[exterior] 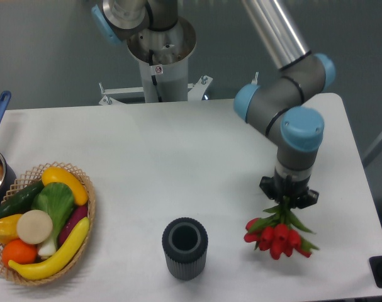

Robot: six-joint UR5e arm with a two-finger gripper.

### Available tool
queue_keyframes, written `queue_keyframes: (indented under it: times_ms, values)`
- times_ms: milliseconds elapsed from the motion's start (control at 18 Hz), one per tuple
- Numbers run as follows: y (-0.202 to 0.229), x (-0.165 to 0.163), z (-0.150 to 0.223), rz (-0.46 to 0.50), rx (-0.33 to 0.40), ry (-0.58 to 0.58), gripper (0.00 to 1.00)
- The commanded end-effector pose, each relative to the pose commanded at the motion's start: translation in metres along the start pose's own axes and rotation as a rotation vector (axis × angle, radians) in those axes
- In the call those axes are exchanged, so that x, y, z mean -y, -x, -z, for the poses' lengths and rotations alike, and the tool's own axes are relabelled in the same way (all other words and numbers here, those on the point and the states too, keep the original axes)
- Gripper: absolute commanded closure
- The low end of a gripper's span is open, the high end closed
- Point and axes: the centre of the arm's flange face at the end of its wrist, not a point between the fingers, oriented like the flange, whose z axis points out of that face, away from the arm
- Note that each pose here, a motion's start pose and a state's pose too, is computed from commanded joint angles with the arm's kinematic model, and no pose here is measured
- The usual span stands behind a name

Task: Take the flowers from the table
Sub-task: 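Lift the red tulips up off the table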

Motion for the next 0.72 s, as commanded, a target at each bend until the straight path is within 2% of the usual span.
queue_keyframes:
  times_ms: [278,611,722]
  values:
    - [0.014,-0.013,0.030,0.053,0.006,0.011,1.00]
    - [0.033,-0.001,0.062,0.026,-0.051,0.045,1.00]
    - [0.033,-0.001,0.062,0.012,-0.063,0.052,1.00]
